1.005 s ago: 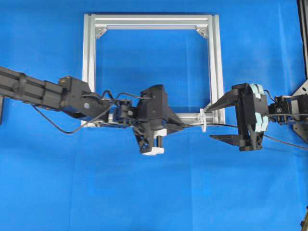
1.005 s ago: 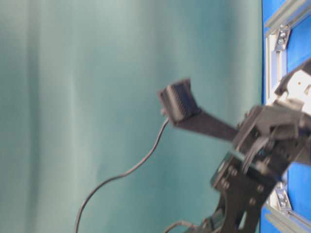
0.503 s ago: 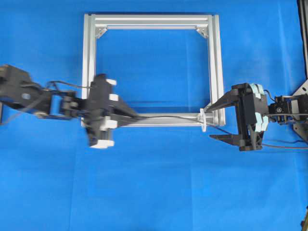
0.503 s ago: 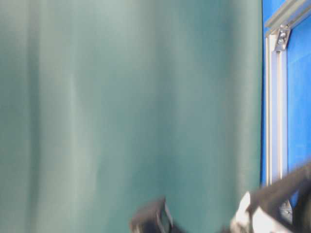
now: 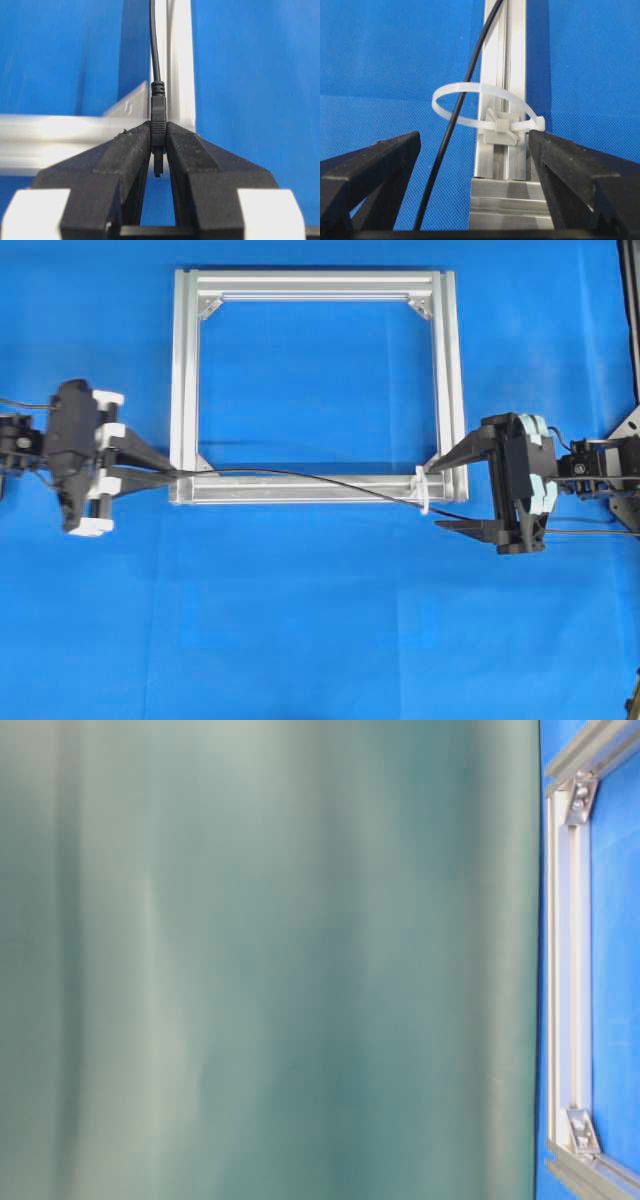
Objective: Insert the wire through the string loop located on the right side.
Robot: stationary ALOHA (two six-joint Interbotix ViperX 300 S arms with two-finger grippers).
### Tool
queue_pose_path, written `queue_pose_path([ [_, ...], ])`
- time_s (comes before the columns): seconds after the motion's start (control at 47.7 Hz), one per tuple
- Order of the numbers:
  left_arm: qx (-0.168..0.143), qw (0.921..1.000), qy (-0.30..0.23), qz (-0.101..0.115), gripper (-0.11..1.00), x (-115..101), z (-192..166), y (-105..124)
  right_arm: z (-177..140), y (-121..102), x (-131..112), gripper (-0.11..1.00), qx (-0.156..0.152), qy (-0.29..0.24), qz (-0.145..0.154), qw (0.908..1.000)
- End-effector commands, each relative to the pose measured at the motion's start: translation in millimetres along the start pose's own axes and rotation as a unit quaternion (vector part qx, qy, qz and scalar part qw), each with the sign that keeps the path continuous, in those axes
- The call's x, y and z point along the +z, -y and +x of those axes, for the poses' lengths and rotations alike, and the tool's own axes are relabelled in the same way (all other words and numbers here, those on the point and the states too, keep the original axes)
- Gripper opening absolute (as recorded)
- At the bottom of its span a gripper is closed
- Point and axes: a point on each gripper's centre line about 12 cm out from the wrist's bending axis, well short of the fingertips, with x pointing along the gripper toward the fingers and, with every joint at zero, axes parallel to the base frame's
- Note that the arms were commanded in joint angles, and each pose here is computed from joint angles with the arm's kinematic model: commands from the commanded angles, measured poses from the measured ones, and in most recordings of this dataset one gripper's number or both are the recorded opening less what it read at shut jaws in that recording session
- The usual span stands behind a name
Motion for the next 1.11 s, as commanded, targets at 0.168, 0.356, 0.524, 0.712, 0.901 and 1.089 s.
queue_pose_path([
  [0.168, -0.003, 0.9998, -0.016, 0.008, 0.08, -1, -1, 1, 1, -2, 8, 0.93, 0.002, 0.01, 0.001, 1.0],
  [0.356, -0.003, 0.9993, -0.036, 0.009, 0.08, -2, 3, 2, 0, -2, 9, 0.93, 0.003, 0.011, 0.0, 0.9999],
  [0.524, -0.002, 0.9993, -0.036, 0.008, 0.08, -1, 3, 2, -1, -2, 9, 0.93, 0.003, 0.009, 0.0, 1.0],
  [0.712, 0.003, 0.9991, -0.041, -0.001, 0.18, -4, 1, -1, -4, -3, 12, 0.93, 0.005, 0.009, 0.001, 0.9999],
  [0.901, 0.013, 0.998, -0.062, -0.001, 0.76, -9, 0, -6, -5, -3, 14, 0.93, 0.006, 0.012, 0.001, 0.9999],
  [1.089, 0.017, 0.9978, -0.064, -0.004, 0.82, -9, 0, -8, -5, -3, 13, 0.93, 0.006, 0.009, 0.001, 0.9999],
])
